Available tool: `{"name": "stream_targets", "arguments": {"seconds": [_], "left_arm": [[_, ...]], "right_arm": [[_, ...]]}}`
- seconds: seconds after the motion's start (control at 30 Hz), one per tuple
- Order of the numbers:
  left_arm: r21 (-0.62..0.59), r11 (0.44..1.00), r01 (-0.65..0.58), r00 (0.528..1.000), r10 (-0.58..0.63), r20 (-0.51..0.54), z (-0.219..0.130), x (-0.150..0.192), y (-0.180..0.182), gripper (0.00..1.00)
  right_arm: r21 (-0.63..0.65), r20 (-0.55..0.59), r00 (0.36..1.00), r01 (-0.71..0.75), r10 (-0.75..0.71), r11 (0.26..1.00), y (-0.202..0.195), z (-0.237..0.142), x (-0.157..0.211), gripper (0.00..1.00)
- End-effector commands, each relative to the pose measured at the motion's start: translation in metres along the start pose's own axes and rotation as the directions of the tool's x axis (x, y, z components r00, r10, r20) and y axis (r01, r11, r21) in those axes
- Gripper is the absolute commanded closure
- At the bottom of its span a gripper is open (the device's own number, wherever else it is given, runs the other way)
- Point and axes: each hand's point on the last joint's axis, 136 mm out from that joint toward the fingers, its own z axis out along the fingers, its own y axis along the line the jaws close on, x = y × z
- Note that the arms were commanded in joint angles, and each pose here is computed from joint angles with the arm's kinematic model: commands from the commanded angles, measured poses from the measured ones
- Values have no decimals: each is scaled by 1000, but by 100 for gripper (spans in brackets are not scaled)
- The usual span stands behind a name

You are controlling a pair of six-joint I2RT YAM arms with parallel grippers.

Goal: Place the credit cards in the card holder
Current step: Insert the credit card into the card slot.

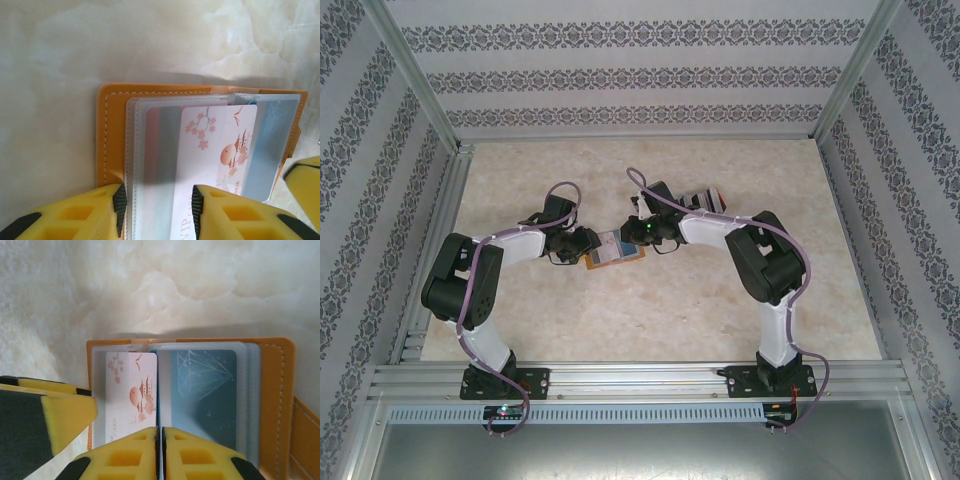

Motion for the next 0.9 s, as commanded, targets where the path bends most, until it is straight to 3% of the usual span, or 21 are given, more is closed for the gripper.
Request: {"name": "stream_targets", "arguments": {"seconds": [0.0, 0.6, 0.87], "left_arm": [[-16, 1000, 6, 1000, -6, -7, 0, 5, 4, 57], [1, 1000, 6, 1000, -6, -4, 1, 3, 0, 57], [-1, 1000, 7, 1000, -7, 2, -2, 5, 2, 57]], "right_arm": [[-9, -74, 997, 15, -15, 1000, 2, 13, 11, 86], [-75, -174, 983, 50, -62, 996, 33, 45, 32, 86], [-106, -148, 987, 46, -62, 993, 40, 40, 25, 86]]}}
